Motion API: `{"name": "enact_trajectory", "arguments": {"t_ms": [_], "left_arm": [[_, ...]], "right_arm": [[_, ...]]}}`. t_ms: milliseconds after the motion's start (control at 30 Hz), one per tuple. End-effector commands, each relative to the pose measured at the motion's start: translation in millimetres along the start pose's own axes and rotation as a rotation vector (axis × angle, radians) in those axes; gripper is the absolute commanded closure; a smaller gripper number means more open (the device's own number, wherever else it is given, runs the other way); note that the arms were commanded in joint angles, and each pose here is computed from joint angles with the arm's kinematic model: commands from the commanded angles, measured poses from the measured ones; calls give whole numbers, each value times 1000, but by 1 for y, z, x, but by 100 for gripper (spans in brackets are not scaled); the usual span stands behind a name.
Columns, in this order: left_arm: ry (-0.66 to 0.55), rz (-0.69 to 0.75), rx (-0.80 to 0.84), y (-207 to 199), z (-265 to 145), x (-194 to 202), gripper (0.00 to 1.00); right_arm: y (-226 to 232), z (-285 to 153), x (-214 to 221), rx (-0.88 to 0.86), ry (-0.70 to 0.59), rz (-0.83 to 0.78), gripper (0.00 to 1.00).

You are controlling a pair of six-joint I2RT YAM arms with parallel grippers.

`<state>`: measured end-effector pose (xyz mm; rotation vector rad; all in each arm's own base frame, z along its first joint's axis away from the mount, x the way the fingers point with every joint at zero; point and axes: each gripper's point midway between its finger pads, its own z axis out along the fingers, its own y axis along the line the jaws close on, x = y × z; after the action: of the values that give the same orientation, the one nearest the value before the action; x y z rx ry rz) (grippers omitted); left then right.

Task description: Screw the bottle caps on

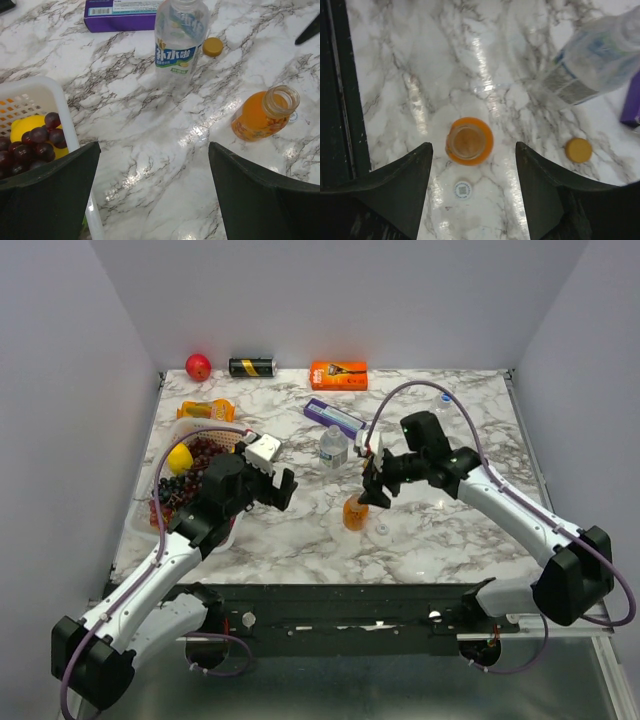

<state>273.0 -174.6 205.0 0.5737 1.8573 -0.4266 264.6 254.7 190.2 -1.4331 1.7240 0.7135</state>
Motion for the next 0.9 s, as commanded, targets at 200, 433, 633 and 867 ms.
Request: {"name": "enact_trajectory", "arguments": {"t_ms": [200,433,633,867], "left_arm": [[-41,-97,-35,17,-18,3,2],[-51,-99,-42,20,-20,2,2],[-45,-81,-1,14,-19,7,2],[-24,-56,88,1,-14,11,2]], "right_arm": [[12,39,23,-48,95,-11,22],[6,55,41,-3,185,-20,25],[0,54,45,38,209,-3,37],[4,53,44,29,200,12,62]]}}
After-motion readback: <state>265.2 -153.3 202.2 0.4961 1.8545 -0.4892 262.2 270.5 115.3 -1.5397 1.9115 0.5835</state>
